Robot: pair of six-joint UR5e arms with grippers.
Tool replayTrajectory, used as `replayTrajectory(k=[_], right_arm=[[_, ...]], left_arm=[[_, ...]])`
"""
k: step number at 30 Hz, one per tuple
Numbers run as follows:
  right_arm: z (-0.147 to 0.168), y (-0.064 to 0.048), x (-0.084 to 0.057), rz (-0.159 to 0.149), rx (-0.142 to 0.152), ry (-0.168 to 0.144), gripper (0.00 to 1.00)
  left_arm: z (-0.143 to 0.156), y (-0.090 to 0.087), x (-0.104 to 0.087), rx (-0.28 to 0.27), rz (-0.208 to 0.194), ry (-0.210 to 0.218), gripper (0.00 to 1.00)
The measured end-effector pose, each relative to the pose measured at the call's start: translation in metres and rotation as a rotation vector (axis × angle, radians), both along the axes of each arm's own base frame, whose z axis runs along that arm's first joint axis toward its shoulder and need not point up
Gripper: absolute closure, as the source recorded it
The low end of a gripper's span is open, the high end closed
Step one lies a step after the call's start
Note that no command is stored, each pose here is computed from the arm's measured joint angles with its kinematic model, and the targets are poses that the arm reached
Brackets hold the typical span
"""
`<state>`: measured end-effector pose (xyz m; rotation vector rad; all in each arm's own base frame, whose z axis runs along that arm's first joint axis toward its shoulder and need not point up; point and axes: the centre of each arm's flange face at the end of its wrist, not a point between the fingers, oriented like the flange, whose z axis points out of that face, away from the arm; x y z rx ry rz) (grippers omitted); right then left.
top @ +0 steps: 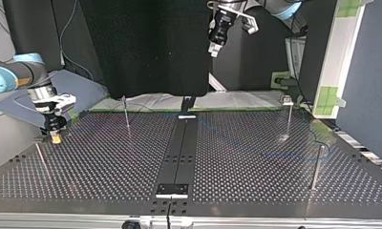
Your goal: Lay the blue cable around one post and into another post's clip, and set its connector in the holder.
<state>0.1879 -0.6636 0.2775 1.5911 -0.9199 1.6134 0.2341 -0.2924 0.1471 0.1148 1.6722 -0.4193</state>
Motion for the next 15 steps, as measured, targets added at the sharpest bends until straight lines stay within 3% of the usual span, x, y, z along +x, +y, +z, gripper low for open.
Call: replayTrajectory(k=[3, 9, 15], right_arm=[[-0.001, 0.004, 0.013, 0.020, -0.006, 0.018, 1.00], [-0.001, 0.007, 0.021, 0.033, -0.008, 0.027, 1.00], [-0.001, 0.007, 0.021, 0.010, -0.001, 0.022, 1.00]], left_arm=[[-0.001, 0.001, -0.001, 0.001, 0.000, 0.001, 0.00], [-0.001, 0.002, -0.001, -0.001, 0.002, -0.001, 0.00], [-0.002, 0.002, -0.001, 0.000, 0.003, -0.002, 0.00]])
